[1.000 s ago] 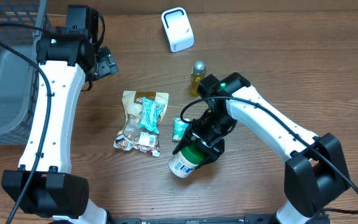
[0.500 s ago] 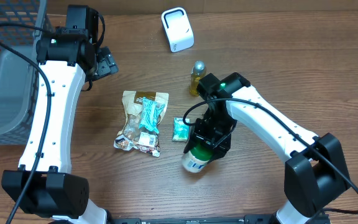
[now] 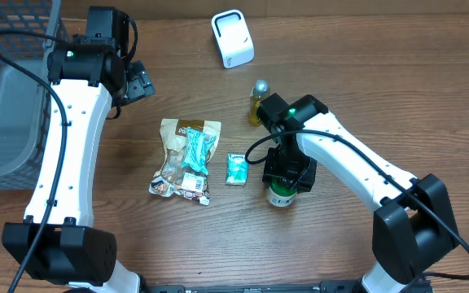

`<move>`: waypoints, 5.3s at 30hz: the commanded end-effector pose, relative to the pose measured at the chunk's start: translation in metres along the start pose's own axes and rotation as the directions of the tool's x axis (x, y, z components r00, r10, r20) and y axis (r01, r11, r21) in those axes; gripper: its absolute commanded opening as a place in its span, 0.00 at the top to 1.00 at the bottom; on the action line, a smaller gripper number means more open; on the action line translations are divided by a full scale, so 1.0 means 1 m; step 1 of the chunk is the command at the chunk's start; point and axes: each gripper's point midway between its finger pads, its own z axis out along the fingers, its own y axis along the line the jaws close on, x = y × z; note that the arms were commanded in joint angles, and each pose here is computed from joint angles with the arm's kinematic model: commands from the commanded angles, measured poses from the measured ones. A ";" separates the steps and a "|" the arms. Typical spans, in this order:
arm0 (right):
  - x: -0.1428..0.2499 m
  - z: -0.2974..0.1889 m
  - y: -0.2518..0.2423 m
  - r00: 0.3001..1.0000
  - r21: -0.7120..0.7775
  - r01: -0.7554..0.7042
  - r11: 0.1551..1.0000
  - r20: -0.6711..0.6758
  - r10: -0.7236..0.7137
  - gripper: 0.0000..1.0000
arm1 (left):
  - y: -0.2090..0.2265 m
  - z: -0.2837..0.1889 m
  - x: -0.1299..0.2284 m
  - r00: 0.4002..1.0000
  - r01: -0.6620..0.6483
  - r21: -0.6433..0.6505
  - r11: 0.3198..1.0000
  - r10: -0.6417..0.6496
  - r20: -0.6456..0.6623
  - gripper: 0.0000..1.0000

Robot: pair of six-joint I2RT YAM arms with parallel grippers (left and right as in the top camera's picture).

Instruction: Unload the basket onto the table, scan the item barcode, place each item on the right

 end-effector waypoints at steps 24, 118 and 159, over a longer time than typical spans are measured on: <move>-0.090 -0.186 -0.023 0.895 -0.145 0.194 0.970 0.432 -0.115 0.96 | 0.001 -0.010 -0.007 0.999 -0.011 0.004 1.000 0.011 0.036 0.00; -0.218 -0.058 -0.241 0.900 -0.236 -0.264 0.935 0.288 0.327 0.95 | 0.001 -0.010 -0.007 0.999 -0.011 0.004 1.000 0.011 0.036 0.00; -0.174 -0.198 0.017 0.824 -0.277 0.319 0.906 0.553 -0.121 0.00 | 0.001 -0.010 -0.007 0.999 -0.011 0.004 1.000 0.011 0.036 0.00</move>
